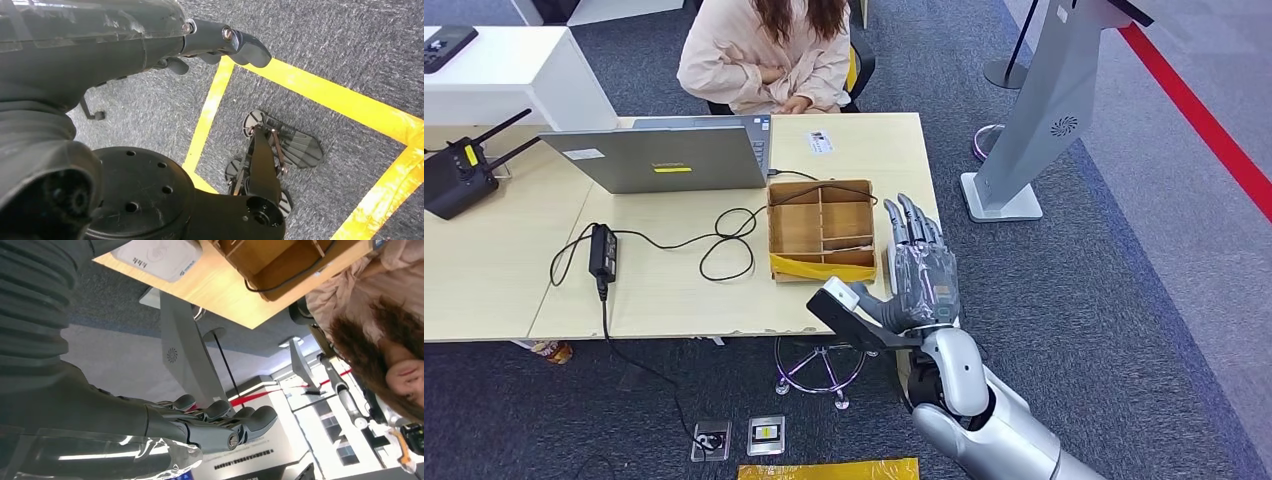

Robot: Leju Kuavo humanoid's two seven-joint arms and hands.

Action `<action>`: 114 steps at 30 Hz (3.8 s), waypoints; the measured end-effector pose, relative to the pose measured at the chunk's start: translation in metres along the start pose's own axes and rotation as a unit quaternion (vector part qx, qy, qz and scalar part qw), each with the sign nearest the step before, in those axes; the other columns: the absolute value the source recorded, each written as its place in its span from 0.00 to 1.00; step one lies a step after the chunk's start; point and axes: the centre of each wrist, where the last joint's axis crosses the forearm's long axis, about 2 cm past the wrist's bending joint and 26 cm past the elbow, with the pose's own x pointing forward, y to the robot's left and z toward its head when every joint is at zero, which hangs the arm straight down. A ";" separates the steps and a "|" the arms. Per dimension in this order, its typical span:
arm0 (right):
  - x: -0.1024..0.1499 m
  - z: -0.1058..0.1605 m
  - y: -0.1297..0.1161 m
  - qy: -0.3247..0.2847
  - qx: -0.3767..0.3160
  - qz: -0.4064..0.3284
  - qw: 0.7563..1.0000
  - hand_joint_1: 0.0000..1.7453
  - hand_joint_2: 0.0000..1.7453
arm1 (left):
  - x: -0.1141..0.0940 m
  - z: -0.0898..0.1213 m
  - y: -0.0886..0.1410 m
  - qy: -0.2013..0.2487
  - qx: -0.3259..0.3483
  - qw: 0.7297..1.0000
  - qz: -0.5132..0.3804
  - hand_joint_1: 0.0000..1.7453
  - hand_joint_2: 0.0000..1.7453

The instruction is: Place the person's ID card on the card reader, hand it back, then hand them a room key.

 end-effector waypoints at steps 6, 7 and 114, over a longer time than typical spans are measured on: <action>0.003 -0.003 0.013 0.009 0.023 0.007 1.000 0.00 1.00 | 0.000 0.000 0.000 -0.002 -0.003 1.000 -0.005 0.00 0.00; 0.004 -0.004 0.015 0.010 0.028 0.012 0.999 0.00 1.00 | 0.000 0.000 0.000 -0.003 -0.004 1.000 -0.006 0.00 0.00; 0.010 -0.086 0.051 0.021 0.163 0.260 0.952 0.00 1.00 | 0.000 0.001 -0.002 -0.004 -0.006 1.000 -0.009 0.00 0.00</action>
